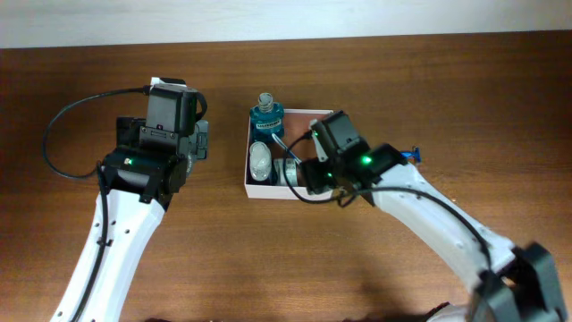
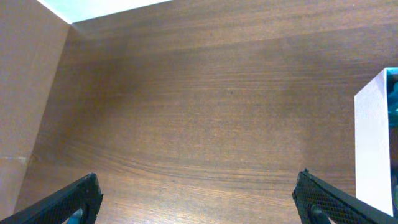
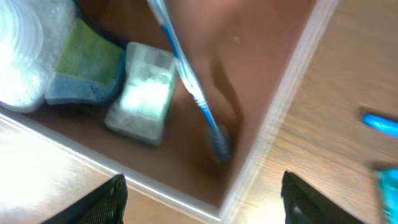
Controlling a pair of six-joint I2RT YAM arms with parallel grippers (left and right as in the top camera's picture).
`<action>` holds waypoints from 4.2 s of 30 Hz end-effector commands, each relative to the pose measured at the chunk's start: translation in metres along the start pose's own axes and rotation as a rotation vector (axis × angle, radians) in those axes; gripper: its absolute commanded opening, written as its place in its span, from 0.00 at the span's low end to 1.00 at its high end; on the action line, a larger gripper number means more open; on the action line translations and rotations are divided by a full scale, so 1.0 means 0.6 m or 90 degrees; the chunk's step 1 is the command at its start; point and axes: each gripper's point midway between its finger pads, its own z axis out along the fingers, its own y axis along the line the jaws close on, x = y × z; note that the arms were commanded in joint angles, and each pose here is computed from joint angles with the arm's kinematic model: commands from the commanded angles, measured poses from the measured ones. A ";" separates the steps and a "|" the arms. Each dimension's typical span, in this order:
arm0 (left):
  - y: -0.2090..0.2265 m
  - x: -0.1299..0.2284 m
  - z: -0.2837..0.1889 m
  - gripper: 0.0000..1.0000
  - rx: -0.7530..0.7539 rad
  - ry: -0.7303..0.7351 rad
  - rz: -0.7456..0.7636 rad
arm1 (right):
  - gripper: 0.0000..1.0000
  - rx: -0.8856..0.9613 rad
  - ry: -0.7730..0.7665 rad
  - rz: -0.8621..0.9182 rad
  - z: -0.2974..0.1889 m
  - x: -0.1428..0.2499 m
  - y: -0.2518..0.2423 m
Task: Pack container
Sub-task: 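Carry the toothbrush into the box and release it, then move the right gripper back over the Colgate toothpaste tube, then lower the right gripper and grasp the toothpaste tube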
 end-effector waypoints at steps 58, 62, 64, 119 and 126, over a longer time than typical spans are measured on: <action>0.008 -0.008 -0.005 0.99 -0.009 -0.008 -0.007 | 0.98 0.059 0.205 0.210 0.083 0.235 -0.265; 0.008 -0.008 -0.005 1.00 -0.009 -0.008 -0.007 | 0.98 0.101 0.190 0.265 0.084 0.231 -0.281; 0.008 -0.008 -0.005 0.99 -0.009 -0.008 -0.007 | 0.98 0.107 0.184 0.293 0.086 0.228 -0.283; 0.008 -0.008 -0.005 0.99 -0.009 -0.008 -0.007 | 0.17 0.172 0.201 0.320 0.109 0.247 -0.312; 0.008 -0.008 -0.005 0.99 -0.009 -0.008 -0.007 | 0.06 0.154 0.200 0.323 0.099 0.230 -0.305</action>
